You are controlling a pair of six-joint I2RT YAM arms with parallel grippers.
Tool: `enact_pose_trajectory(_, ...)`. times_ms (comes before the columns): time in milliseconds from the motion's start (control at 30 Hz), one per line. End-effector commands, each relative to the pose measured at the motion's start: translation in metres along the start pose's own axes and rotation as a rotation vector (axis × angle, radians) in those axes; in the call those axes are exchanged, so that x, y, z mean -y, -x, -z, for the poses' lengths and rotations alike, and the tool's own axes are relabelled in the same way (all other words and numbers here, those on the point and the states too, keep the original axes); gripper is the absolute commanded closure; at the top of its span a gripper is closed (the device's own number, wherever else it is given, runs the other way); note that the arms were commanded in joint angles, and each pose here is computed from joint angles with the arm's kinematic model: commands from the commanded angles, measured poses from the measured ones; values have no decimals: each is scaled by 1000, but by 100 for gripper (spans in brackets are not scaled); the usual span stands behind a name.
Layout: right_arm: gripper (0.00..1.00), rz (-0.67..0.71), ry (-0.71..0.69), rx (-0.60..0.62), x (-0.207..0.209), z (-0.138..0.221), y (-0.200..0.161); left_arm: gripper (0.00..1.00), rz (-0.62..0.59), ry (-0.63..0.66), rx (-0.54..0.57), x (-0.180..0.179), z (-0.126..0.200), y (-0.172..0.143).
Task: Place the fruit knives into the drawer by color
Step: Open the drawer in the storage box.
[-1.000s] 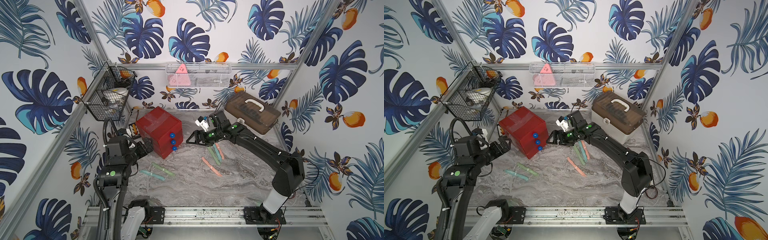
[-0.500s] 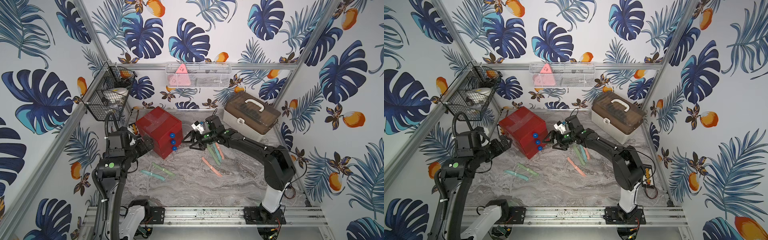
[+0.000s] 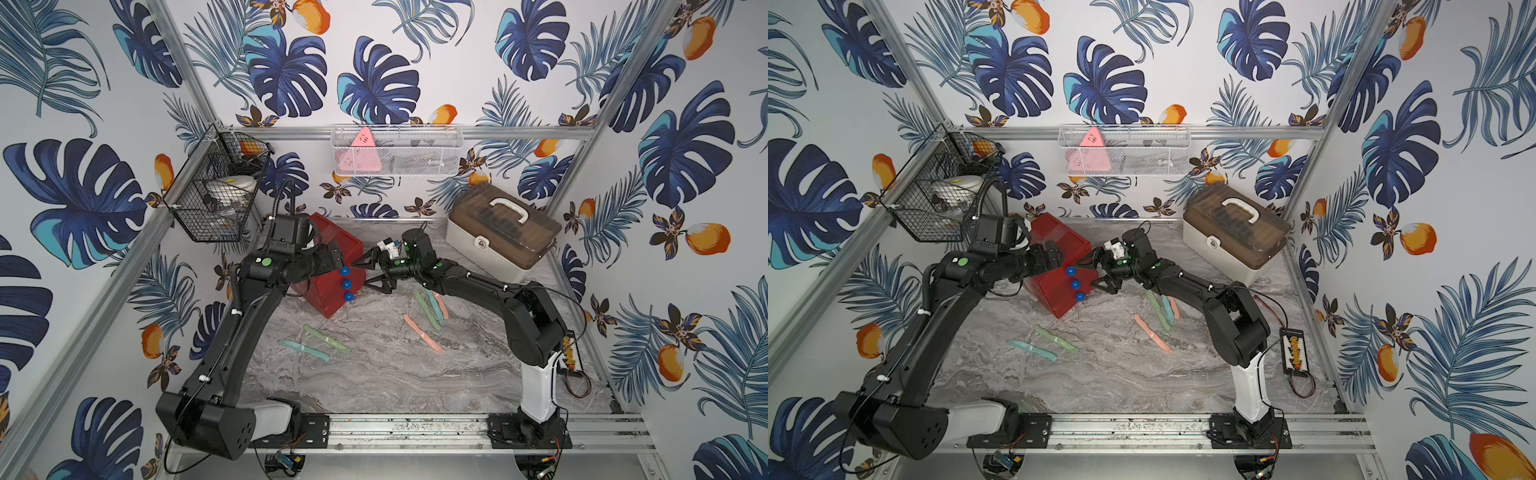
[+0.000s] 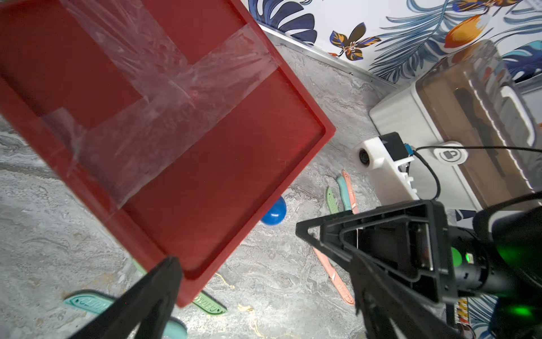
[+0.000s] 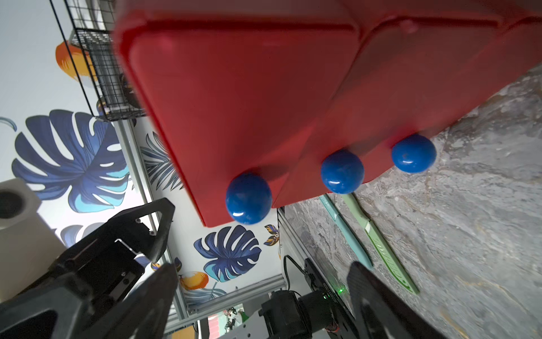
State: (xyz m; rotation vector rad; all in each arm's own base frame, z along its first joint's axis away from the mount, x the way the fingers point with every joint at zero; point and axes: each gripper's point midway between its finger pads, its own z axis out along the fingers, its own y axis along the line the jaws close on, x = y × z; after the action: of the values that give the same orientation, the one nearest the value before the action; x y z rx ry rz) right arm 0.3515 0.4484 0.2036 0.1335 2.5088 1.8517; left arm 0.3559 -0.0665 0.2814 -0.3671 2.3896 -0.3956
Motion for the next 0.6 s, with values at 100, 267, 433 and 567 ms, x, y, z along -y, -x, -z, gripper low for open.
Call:
enact_pose_trajectory(100, 27, -15, 72, 4, -17, -19, 1, 14, -31, -8, -31, 4, -28, 6)
enact_pose_trajectory(267, 27, -3, 80, 23, -20, -22, 0, 20, 10, -12, -12, -7, -48, 15)
enact_pose_trajectory(433, 30, 4, 130, 34, -27, -27, 5, 20, 89, -18, -7, -29, -62, 23)
enact_pose_trajectory(567, 34, 7, 141, 31, -31, -32, 10, 22, 102, -13, -35, -40, -75, 22)
